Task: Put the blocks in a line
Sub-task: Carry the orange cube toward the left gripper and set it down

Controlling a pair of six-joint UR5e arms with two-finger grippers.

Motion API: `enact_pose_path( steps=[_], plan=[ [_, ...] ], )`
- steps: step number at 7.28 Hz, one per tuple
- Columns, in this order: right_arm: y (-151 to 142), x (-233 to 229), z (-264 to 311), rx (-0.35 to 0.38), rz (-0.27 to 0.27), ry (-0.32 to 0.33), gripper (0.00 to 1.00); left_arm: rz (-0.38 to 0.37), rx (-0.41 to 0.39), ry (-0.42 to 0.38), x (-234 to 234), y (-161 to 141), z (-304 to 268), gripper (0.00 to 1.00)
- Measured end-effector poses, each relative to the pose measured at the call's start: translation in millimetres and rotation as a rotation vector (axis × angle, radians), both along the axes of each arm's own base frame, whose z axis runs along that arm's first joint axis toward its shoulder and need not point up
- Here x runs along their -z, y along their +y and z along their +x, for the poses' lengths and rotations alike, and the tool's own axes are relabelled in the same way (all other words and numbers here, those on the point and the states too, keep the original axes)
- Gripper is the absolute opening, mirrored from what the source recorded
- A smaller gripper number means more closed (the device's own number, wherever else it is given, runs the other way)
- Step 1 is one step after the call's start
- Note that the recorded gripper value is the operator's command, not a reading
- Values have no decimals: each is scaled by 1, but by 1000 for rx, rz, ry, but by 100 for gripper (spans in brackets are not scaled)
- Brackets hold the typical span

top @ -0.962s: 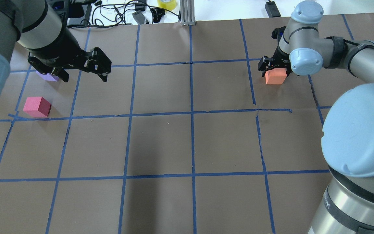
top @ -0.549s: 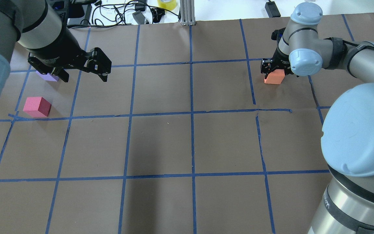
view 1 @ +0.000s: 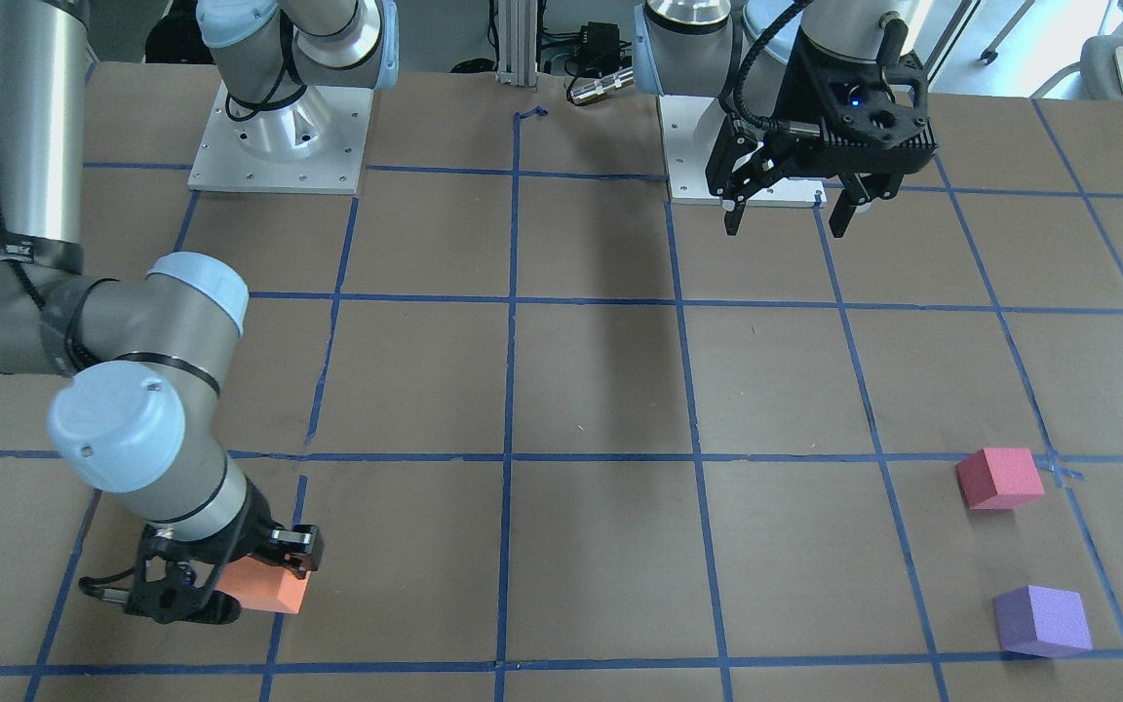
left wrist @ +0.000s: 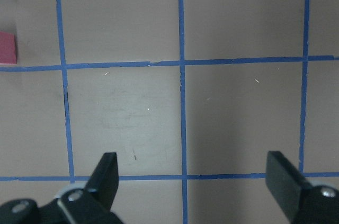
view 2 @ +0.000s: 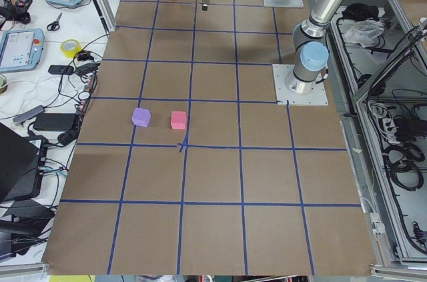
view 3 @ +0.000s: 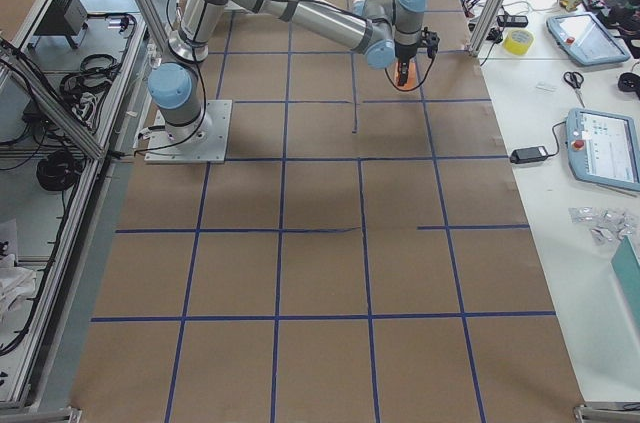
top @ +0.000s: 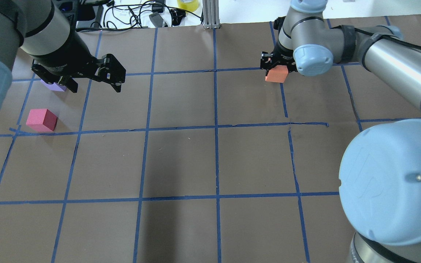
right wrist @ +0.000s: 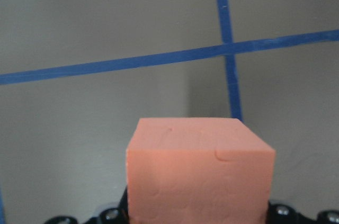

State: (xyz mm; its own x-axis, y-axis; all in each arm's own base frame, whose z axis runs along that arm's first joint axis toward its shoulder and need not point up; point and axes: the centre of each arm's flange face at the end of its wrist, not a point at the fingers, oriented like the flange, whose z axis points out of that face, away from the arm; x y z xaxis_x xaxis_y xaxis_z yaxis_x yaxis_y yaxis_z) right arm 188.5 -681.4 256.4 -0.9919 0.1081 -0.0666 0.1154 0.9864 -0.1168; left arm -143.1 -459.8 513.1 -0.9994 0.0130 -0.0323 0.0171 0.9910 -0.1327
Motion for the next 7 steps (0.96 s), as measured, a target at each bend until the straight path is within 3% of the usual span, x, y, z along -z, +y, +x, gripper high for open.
enact_pose_path(
  steps=[5, 7],
  plan=[
    [8, 34, 163, -128, -15, 8, 11, 1, 2, 0, 0, 1, 0, 100],
    [6, 49, 187, -137, -7, 12, 20, 0, 3, 0, 0, 1, -1, 100]
  ],
)
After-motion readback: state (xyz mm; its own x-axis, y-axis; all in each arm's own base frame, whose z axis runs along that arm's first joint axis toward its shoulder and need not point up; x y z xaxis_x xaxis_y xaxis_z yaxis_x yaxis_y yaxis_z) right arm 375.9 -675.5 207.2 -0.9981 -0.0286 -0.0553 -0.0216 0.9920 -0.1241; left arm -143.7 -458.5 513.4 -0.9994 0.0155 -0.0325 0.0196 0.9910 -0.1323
